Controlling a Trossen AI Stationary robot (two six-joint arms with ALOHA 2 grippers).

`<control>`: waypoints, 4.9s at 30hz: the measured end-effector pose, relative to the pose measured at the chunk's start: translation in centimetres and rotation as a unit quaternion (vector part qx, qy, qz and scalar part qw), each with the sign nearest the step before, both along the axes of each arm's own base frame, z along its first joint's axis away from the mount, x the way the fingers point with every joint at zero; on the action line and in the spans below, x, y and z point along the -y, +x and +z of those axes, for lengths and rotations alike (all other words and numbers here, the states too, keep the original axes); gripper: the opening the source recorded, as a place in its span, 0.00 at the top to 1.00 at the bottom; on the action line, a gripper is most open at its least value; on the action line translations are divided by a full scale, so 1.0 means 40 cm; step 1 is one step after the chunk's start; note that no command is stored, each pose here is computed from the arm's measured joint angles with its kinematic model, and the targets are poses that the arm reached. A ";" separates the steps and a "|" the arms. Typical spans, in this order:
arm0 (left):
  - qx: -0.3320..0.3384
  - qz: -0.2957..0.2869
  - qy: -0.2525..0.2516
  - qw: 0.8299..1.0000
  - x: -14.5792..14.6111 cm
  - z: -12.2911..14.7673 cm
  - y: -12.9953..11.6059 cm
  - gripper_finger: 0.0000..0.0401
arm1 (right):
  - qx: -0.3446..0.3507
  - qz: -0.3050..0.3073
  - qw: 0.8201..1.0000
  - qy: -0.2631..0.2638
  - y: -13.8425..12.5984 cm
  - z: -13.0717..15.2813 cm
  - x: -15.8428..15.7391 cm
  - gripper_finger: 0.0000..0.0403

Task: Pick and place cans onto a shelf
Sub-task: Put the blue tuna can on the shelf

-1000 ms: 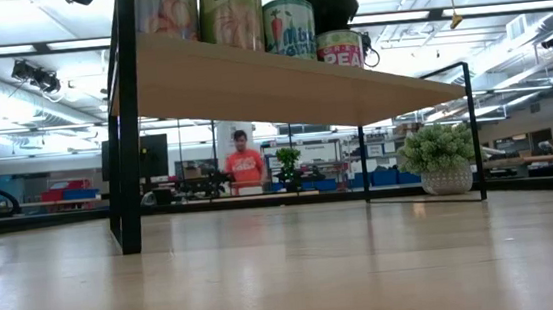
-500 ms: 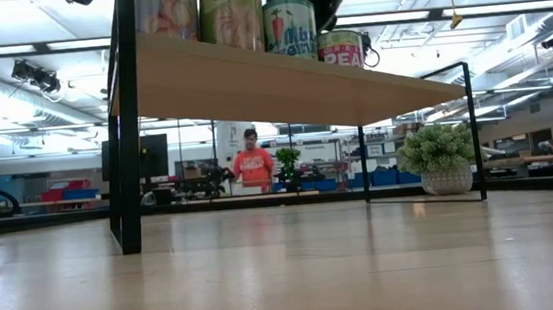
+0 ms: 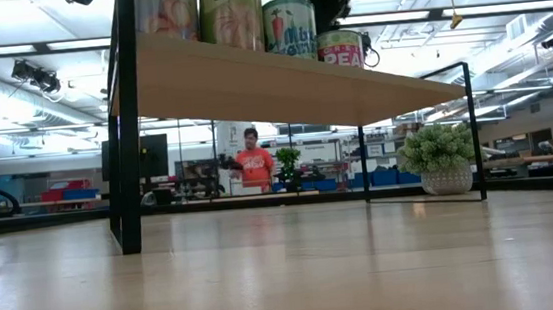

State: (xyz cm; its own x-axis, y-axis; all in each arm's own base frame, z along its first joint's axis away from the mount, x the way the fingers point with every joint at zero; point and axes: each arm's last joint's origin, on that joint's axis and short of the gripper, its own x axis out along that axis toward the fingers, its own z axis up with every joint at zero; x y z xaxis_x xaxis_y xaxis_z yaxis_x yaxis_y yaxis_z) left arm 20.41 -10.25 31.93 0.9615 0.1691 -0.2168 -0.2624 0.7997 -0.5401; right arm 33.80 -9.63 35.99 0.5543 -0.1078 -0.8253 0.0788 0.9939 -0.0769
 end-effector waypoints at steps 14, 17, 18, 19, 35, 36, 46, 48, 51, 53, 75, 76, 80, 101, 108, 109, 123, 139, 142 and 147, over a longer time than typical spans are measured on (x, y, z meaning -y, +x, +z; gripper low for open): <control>-0.008 0.000 0.006 1.000 0.000 -0.004 -0.001 0.81 | 0.017 -0.006 0.998 0.062 -0.144 0.124 -0.198 0.13; -0.008 0.000 0.006 1.000 0.000 -0.004 -0.001 0.81 | 0.006 -0.002 0.997 0.074 -0.147 0.121 -0.270 0.13; -0.008 0.000 0.006 1.000 0.000 -0.004 -0.001 0.81 | 0.004 0.001 0.997 0.077 -0.146 0.118 -0.296 0.13; -0.007 0.000 0.006 1.000 0.000 -0.004 -0.001 0.81 | 0.003 0.002 0.997 0.080 -0.145 0.116 -0.319 0.13; -0.007 0.000 0.004 1.000 0.000 -0.004 -0.001 0.81 | -0.038 -0.083 0.991 0.097 -0.230 -0.031 -0.607 0.13; -0.007 0.000 0.004 1.000 0.000 -0.004 -0.001 0.81 | -0.041 -0.082 0.991 0.095 -0.235 -0.043 -0.617 0.13; -0.010 -0.016 0.000 1.000 0.002 -0.004 0.000 0.81 | -0.070 -0.056 0.989 0.115 -0.258 -0.190 -0.676 0.13; -0.012 -0.028 -0.003 1.000 0.004 -0.005 0.000 0.81 | -0.077 -0.047 0.988 0.124 -0.265 -0.225 -0.686 0.13; -0.014 -0.041 -0.006 0.999 0.006 -0.005 0.000 0.81 | -0.083 -0.029 0.986 0.143 -0.275 -0.277 -0.700 0.13; -0.015 -0.042 -0.006 0.999 0.006 -0.005 0.000 0.81 | -0.087 -0.012 0.984 0.154 -0.280 -0.313 -0.710 0.13; -0.025 -0.041 -0.003 0.999 0.005 -0.011 -0.002 0.81 | -0.030 0.259 0.963 0.062 -0.389 -0.471 -0.791 0.13; -0.026 -0.040 -0.003 0.999 0.005 -0.011 -0.002 0.81 | -0.032 0.260 0.963 0.061 -0.389 -0.477 -0.792 0.13; -0.033 -0.038 -0.007 0.999 0.004 -0.015 -0.003 0.81 | -0.048 0.269 0.961 0.045 -0.385 -0.505 -0.796 0.13; -0.038 -0.040 -0.015 0.998 0.004 -0.018 -0.004 0.81 | -0.098 0.253 0.961 0.044 -0.362 -0.588 -0.803 0.25; -0.044 -0.040 -0.011 0.998 0.003 -0.021 -0.005 0.81 | -0.111 0.235 0.964 0.062 -0.337 -0.578 -0.775 0.27; -0.046 -0.040 -0.010 0.998 0.003 -0.022 -0.005 0.81 | -0.116 0.231 0.964 0.054 -0.335 -0.573 -0.763 0.27; -0.063 -0.040 0.000 0.997 0.002 -0.030 -0.008 0.81 | -0.010 0.171 0.982 0.081 -0.320 -0.356 -0.586 0.27; -0.060 -0.029 -0.001 0.998 0.000 -0.030 -0.008 0.81 | 0.019 0.115 0.993 0.031 -0.320 -0.134 -0.477 0.27; -0.059 -0.025 0.001 0.998 -0.001 -0.029 -0.008 0.81 | 0.012 0.100 0.995 0.017 -0.317 -0.109 -0.448 0.27; -0.062 -0.025 0.002 0.998 -0.001 -0.031 -0.009 0.81 | 0.006 0.084 0.996 -0.023 -0.300 -0.101 -0.386 0.27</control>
